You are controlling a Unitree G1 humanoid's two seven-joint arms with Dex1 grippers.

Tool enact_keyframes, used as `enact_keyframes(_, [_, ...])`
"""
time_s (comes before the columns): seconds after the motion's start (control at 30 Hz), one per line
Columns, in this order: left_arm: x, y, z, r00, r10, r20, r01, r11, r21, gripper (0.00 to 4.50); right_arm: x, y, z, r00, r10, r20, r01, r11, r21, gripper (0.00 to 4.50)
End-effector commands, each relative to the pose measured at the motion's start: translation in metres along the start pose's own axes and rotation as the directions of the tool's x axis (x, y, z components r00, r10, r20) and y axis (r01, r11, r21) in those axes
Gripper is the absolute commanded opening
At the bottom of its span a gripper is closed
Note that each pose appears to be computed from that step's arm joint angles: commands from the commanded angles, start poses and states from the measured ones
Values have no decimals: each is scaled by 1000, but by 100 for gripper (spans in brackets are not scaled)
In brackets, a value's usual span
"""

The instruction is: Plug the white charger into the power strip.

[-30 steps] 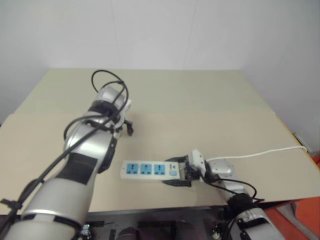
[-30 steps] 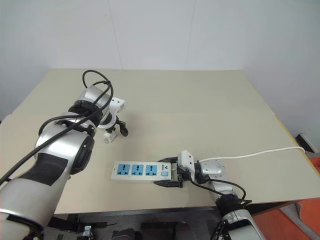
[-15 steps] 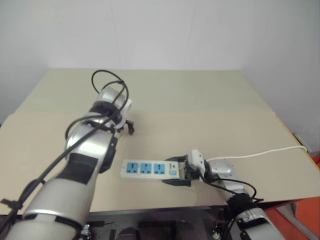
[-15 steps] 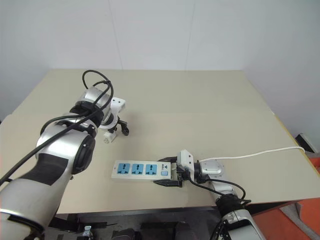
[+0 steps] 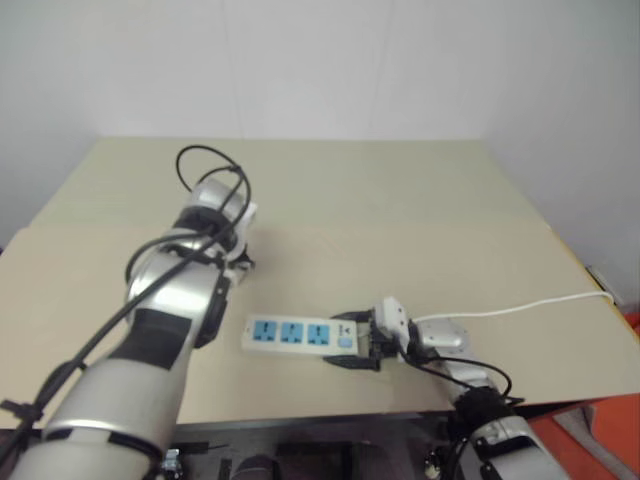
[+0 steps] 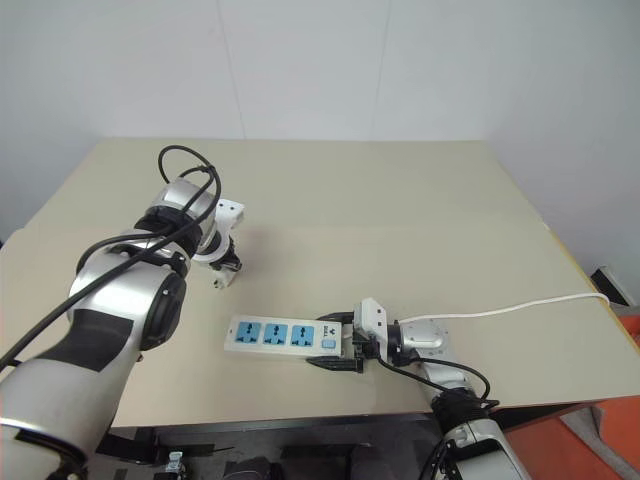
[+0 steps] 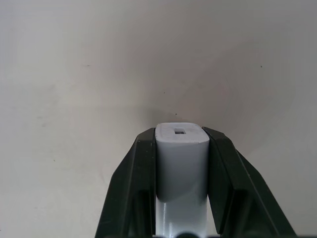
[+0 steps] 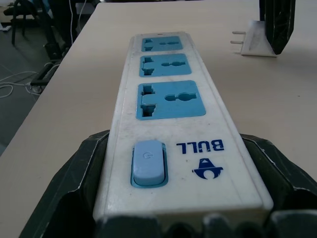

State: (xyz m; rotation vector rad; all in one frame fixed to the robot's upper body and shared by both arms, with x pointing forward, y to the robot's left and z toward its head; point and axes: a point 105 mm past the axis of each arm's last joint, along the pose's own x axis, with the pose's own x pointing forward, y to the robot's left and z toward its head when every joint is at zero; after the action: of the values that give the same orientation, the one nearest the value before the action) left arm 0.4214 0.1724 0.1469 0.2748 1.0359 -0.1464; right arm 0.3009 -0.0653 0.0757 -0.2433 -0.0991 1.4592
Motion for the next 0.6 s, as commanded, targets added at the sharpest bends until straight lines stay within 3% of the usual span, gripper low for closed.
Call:
enact_keyframes(0.03, [-8, 5, 12, 998, 10, 58, -11, 1000, 21, 101, 1, 0, 6, 1000, -8, 20, 9, 1000, -13, 343])
enact_keyframes(0.2, [-30, 0, 52, 961, -55, 272, 32, 996, 89, 101, 0, 0, 4, 1000, -15, 15, 15, 1000, -7, 343])
enact_keyframes(0.3, [-44, -1, 75, 896, -117, 428, 59, 987, 147, 101, 0, 0, 4, 1000, -12, 11, 12, 1000, -5, 343])
enact_keyframes(0.4, [-59, -2, 97, 761, -164, 628, 64, 982, 179, 101, 0, 0, 4, 1000, -7, 9, 7, 1000, -3, 343])
enact_keyframes(0.47, [-76, -6, 106, 617, -244, 748, 120, 969, 217, 101, 1, 0, 4, 1000, -2, 6, 2, 1000, -4, 343])
enact_keyframes(0.53, [-91, -8, 108, 491, -293, 820, 152, 956, 250, 101, 2, -1, 4, 1000, 2, 5, -2, 1000, -4, 343])
enact_keyframes(0.6, [-102, -12, 104, 412, -367, 834, 236, 927, 291, 101, 2, -1, 4, 1000, 4, 3, -4, 1000, -3, 343])
